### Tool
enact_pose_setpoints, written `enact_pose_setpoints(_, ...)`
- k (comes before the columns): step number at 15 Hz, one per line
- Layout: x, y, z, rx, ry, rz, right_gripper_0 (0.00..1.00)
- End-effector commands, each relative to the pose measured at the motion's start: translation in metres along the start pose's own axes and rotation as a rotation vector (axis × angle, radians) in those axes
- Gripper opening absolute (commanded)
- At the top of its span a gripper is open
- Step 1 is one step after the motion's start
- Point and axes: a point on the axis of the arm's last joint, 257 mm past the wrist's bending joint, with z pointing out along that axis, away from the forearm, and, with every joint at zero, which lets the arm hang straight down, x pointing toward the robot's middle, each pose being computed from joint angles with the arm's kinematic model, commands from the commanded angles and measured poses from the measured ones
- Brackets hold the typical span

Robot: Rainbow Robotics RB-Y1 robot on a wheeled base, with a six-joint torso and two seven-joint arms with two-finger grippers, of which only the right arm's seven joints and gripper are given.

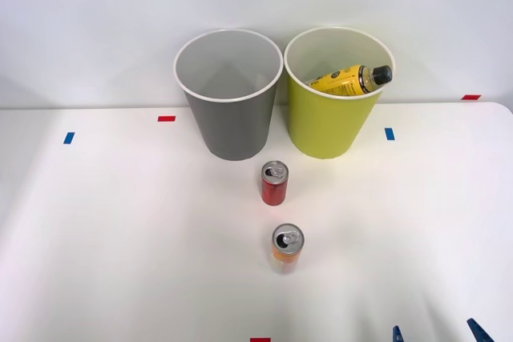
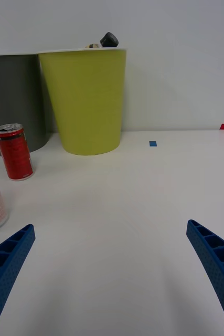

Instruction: Put cans in the gray bin, plastic bottles in the light green bin

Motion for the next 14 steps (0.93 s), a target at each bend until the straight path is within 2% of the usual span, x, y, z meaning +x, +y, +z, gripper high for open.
enact_pose_setpoints(1, 0.000, 0.000, 0.000, 0.000, 0.000, 0.000, 1.00)
enact_pose_setpoints(12, 0.000, 0.000, 0.000, 0.000, 0.000, 0.000, 1.00)
enact_pose_setpoints(14, 0.020, 0.001, -0.001, -0.022, 0.043, -0.018, 1.00)
